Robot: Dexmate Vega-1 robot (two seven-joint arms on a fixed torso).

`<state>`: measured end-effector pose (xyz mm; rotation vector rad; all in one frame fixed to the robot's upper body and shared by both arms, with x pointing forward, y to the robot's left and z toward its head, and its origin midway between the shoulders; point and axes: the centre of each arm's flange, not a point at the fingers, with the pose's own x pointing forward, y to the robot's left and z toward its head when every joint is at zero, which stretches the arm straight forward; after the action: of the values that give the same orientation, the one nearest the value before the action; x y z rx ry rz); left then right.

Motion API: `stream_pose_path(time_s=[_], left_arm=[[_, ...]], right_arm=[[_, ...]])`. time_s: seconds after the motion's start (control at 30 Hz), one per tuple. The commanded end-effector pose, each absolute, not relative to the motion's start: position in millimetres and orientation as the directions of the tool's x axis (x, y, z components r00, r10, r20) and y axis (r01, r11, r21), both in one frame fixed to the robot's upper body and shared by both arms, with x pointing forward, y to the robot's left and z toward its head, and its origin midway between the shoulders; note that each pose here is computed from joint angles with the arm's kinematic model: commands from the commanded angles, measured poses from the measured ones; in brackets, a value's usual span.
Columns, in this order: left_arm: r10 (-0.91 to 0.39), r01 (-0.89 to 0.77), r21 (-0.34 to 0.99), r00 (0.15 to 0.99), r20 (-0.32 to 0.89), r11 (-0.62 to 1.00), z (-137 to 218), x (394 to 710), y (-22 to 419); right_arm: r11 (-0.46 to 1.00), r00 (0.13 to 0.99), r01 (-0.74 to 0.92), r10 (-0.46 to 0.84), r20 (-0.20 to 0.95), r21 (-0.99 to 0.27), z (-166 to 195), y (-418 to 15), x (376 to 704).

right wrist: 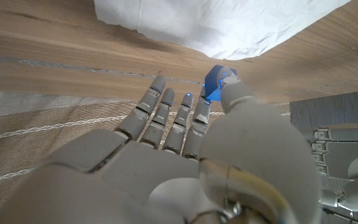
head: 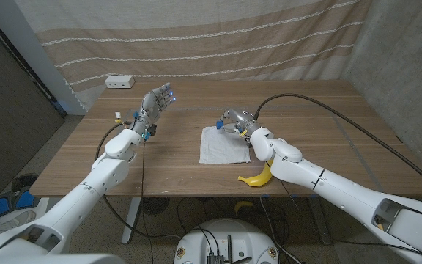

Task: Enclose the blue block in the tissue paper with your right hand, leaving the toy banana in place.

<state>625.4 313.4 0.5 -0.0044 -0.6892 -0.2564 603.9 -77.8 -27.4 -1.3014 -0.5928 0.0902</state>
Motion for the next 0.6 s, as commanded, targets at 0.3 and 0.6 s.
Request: stream_pose_path(time_s=[0.3,0.6], left_arm=[[-0.266,0.261,0.104,0.728,0.632,0.96,9,632,315],[-0.275,0.268,0.109,0.729,0.626,0.957,9,632,315]], right_arm=[[0.285,0.881,0.213,0.356,0.31,-0.934,-50,-77,593],[0.276,0.894,0.193,0.345,0.284,-0.942,-59,-80,590]])
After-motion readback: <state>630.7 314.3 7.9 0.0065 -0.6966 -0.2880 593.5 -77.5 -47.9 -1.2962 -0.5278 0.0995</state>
